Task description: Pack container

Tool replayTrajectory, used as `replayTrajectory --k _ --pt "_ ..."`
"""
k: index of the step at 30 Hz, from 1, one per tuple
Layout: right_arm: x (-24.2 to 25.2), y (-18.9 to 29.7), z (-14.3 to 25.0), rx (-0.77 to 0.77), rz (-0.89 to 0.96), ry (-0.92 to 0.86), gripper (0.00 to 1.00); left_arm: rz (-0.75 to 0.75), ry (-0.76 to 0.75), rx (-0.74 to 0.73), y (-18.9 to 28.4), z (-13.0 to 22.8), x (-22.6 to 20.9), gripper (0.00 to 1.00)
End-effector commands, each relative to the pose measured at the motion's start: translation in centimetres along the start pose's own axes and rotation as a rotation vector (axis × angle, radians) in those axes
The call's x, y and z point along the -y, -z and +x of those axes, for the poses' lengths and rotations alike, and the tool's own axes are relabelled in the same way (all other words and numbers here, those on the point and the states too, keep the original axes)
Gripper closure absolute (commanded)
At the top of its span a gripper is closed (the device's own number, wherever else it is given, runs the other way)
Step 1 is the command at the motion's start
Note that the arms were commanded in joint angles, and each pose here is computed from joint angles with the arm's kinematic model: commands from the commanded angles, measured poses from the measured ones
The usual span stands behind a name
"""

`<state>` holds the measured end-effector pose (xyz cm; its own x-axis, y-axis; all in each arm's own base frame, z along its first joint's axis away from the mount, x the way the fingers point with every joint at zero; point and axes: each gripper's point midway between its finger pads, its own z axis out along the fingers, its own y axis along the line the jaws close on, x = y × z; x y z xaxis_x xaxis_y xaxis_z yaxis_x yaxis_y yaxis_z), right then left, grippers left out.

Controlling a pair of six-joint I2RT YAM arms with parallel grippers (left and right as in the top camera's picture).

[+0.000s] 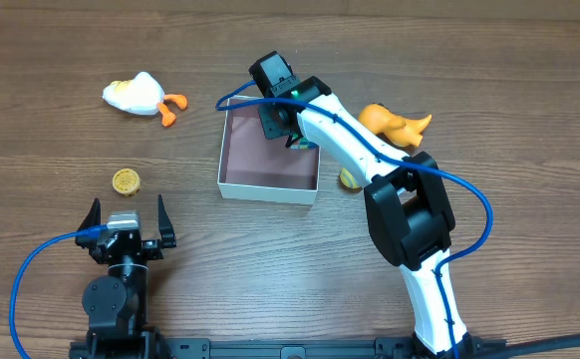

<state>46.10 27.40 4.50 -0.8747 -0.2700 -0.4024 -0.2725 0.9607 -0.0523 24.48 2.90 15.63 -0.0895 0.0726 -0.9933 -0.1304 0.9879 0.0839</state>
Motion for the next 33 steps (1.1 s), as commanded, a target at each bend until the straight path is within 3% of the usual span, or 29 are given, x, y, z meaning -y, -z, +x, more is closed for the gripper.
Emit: replayTrajectory --k 1,17,20,25,33 --pt "0.5 0.5 -1.4 0.040 0.024 -0.002 0.96 -0.019 0.016 0.004 0.0 0.0 -0.4 0.00" --pt "0.9 1.0 -1.7 0.054 0.056 -0.001 0.96 -0.019 0.016 0.004 0.0 0.0 -0.4 0.00" --pt "0.3 2.8 -2.5 0.091 0.039 0.004 0.96 -0.019 0.016 0.004 0.0 0.0 -0.4 0.00" --pt "-1.4 7.2 -3.4 0.149 -0.008 0.022 0.88 -0.019 0.016 0.004 0.0 0.0 -0.4 0.00" --pt "-1.2 9.7 -3.0 0.147 -0.006 0.041 0.84 -0.019 0.016 0.004 0.0 0.0 -0.4 0.00"
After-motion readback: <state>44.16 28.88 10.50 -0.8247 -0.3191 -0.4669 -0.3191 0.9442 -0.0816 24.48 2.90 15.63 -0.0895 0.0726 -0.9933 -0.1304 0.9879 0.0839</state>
